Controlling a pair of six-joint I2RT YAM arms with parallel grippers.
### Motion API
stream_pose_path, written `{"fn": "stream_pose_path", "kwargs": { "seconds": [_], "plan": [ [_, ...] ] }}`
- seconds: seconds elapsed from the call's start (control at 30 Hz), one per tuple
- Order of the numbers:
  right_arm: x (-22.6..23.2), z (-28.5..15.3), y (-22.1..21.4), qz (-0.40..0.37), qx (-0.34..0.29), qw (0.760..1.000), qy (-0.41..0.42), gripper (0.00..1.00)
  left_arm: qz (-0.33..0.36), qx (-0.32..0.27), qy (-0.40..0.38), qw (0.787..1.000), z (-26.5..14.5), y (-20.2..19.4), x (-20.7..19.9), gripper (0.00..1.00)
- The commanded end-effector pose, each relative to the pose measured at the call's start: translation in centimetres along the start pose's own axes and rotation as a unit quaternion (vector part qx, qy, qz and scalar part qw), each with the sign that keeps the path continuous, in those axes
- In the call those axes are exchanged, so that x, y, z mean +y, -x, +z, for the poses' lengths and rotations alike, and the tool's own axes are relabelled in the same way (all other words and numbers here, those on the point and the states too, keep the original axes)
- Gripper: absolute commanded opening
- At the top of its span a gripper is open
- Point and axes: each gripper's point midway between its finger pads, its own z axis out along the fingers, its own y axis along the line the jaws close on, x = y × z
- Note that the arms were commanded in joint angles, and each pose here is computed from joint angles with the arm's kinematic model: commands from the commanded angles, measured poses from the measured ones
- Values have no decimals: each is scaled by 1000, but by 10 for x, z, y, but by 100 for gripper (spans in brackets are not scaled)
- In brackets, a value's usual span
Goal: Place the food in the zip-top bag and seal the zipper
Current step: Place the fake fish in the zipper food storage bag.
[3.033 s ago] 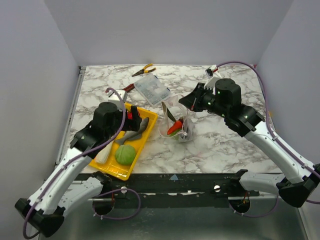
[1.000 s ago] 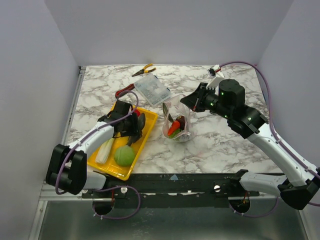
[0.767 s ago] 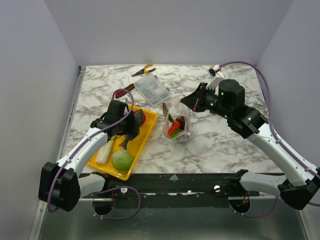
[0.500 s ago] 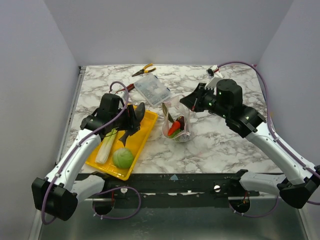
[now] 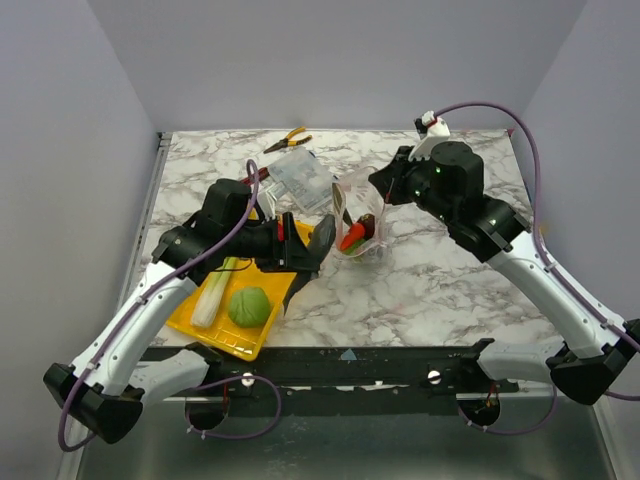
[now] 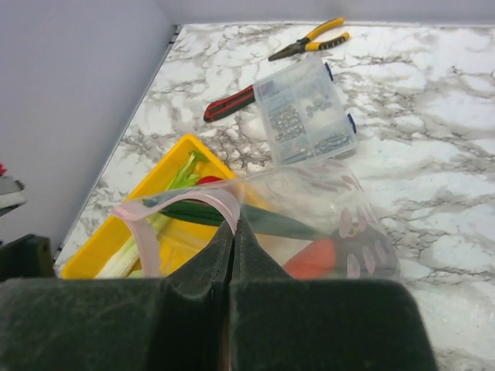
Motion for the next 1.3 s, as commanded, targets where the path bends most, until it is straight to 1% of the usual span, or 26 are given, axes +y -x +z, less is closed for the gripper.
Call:
{"fn": "stream_pose_path", "kwargs": {
  "seconds": [0.0,0.03,0.1,0.2,0.23,0.3,0.4,0.5,0.57,0.63,0.73,0.8,0.87,0.93,1.13,1.27],
  "plan": [
    [-1,2,28,-43,-38,998,-16,1,31,-25,-12,999,-27,2,-51,0],
    [0,4,27,-44,-37,998,-14,1,51,-36,22,998,-29,5,-47,0],
    [3,7,24,-41,-33,999,-3,1,78,-35,82,993,-31,10,-41,0],
    [7,12,18,-30,-29,999,9,1,117,-23,169,978,-28,16,-25,0],
    [7,12,17,-23,-29,999,9,1,135,-9,195,971,-25,14,-19,0],
    [6,13,15,-12,-28,1000,7,1,162,11,247,955,-20,17,-10,0],
    [5,16,9,-2,-22,1000,4,1,203,26,322,924,-15,28,2,0],
    [3,16,7,6,-22,1000,-3,1,225,17,410,884,-27,46,15,0],
    [2,15,7,10,-23,1000,-7,1,235,14,442,865,-33,52,20,0],
    [4,14,6,13,-22,1000,-5,1,245,22,440,863,-29,53,21,0],
    [10,14,4,20,-22,999,10,1,250,31,422,871,-20,53,14,0],
    [14,15,1,22,-20,999,17,1,254,31,418,872,-18,56,11,1],
    [17,17,-2,21,-15,999,19,1,259,30,416,871,-17,59,8,8],
    [19,19,-5,21,-10,1000,20,1,266,28,417,869,-17,64,5,12],
    [25,20,-10,32,-8,999,31,1,282,24,427,859,-9,77,2,12],
    [27,22,-14,33,-2,999,32,1,287,17,424,859,-5,84,-3,14]
  ]
}}
